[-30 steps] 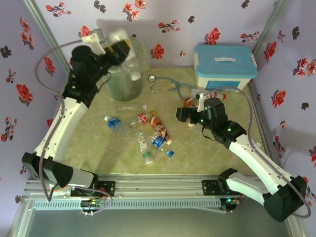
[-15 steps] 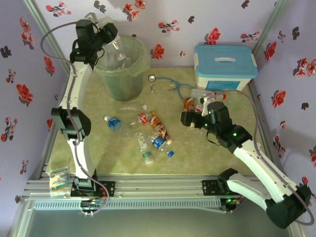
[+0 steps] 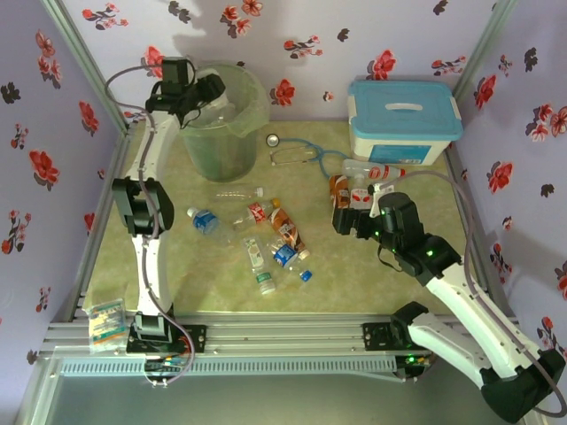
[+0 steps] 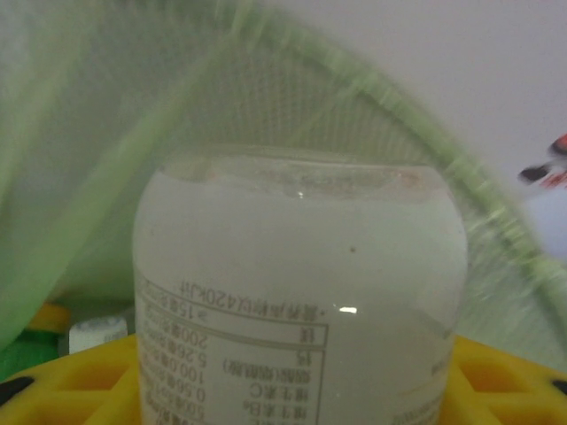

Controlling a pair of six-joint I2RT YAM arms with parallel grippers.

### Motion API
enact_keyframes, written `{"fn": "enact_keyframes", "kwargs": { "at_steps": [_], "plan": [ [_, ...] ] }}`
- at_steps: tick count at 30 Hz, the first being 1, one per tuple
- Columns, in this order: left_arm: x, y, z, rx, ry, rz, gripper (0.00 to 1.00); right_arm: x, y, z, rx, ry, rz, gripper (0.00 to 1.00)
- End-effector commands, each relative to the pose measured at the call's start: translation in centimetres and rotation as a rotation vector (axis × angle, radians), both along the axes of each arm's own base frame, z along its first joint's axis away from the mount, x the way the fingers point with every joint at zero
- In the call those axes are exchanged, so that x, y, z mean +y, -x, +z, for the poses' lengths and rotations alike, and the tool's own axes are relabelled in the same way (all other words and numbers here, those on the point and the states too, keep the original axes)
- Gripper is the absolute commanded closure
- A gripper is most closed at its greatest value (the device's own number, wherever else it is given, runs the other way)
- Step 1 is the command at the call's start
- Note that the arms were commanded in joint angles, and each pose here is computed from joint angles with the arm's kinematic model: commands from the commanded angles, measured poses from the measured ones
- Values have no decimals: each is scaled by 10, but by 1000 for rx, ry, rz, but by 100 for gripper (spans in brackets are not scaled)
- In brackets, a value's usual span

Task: Put the plastic bottles in the bin

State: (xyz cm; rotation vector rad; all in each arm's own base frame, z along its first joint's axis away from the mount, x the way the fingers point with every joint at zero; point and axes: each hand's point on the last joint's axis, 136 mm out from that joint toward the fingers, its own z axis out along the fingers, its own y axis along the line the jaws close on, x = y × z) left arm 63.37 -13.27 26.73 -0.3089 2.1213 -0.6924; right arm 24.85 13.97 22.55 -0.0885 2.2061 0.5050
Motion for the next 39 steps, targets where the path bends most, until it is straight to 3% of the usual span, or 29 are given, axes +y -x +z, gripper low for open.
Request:
{"fn": "enact_keyframes", "kwargs": {
  "at_steps": [1, 12, 17, 21, 29, 34, 39],
  "plan": [
    [-24, 12, -12, 24, -12, -108, 46, -6, -3, -6, 10, 16, -36, 1],
    [-49, 25, -83, 176, -86, -183, 40, -11, -3, -9, 19, 45, -53, 1],
    [-50, 26, -102, 212, -110, -199, 26, -12, -2, -10, 27, 50, -55, 1],
    [-50, 26, -94, 186, -128, -216, 18, -12, -4, -8, 20, 53, -59, 1],
    [-48, 34, -48, 101, -166, -241, 11, -12, -7, -14, 41, 60, -72, 1],
    [-26, 39, -25, 69, -315, -201, 9, -13, -9, -14, 36, 77, -71, 1],
    [-4, 47, -30, 113, -510, -185, 11, -11, -9, -18, 44, 77, -65, 1]
  ]
}}
